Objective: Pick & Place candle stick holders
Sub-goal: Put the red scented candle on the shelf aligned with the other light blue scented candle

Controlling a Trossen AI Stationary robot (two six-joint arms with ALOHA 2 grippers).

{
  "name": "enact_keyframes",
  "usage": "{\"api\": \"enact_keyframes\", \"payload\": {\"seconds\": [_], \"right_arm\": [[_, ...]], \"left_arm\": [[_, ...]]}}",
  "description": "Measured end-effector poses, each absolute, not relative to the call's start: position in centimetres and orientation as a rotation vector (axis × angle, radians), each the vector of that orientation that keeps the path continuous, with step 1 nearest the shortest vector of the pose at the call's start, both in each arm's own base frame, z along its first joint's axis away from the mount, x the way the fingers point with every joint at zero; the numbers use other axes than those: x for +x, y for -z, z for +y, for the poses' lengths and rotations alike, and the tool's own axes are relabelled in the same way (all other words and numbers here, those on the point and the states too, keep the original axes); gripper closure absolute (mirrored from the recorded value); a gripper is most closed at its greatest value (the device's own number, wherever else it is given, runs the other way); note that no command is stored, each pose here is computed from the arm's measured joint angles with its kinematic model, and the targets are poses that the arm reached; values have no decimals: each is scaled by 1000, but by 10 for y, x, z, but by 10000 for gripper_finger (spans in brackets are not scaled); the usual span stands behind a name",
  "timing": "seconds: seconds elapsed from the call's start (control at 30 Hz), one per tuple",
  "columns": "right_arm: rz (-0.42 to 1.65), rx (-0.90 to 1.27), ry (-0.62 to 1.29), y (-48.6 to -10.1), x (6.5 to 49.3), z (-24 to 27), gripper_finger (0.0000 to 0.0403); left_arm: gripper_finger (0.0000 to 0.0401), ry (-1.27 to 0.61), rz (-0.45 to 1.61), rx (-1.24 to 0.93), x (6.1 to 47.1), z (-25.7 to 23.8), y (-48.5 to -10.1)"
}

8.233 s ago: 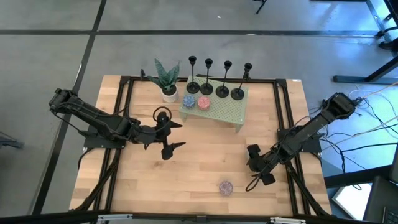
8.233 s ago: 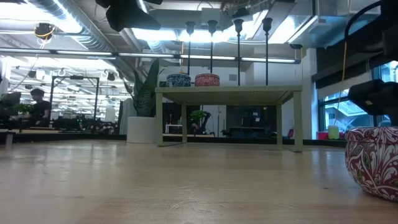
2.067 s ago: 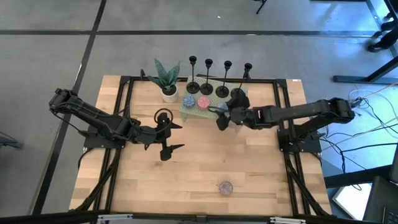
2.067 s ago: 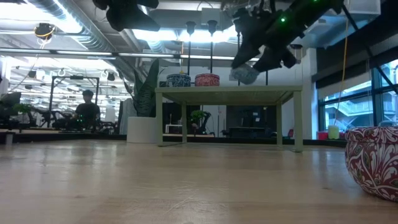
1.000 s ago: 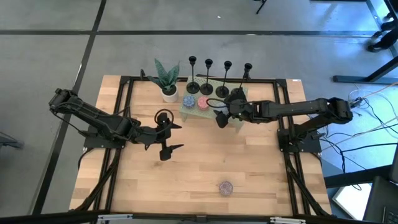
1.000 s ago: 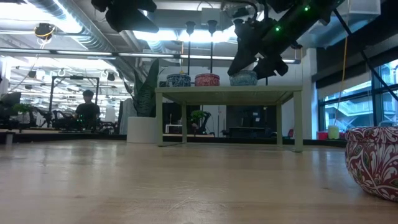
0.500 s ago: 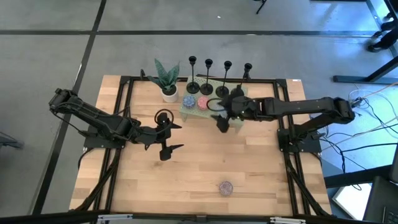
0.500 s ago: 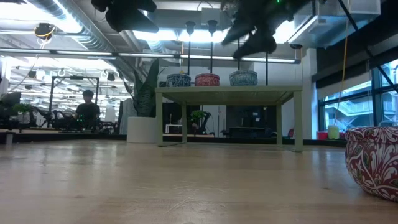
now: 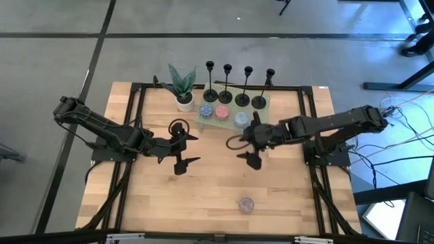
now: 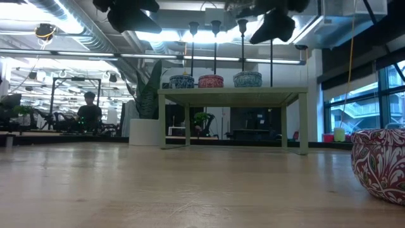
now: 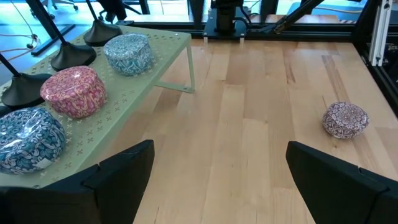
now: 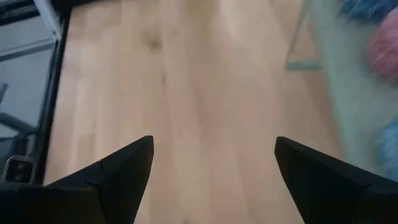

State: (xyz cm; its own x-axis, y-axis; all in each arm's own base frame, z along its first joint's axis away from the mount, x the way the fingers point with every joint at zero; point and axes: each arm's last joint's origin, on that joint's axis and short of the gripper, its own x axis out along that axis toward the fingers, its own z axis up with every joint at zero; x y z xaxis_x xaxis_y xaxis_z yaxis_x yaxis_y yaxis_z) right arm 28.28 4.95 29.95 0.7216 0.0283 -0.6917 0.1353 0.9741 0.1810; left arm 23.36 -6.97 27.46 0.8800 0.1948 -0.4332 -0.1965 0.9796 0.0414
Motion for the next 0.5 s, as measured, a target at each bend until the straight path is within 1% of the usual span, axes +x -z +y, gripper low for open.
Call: {"api": "enact_keyframes", "payload": {"seconds": [0.13,0.27,0.5], "right_arm": [[802,270,15,-297,277,68,66],[849,282,-142,-295,271,94,66],[941,146,-296,-270,270,141,66]], "left_arm": [[38,-204,451,-4,234,-70,-275],[38,-204,451,-4,234,-70,-275],[38,-204,451,-4,234,-70,-275]]}}
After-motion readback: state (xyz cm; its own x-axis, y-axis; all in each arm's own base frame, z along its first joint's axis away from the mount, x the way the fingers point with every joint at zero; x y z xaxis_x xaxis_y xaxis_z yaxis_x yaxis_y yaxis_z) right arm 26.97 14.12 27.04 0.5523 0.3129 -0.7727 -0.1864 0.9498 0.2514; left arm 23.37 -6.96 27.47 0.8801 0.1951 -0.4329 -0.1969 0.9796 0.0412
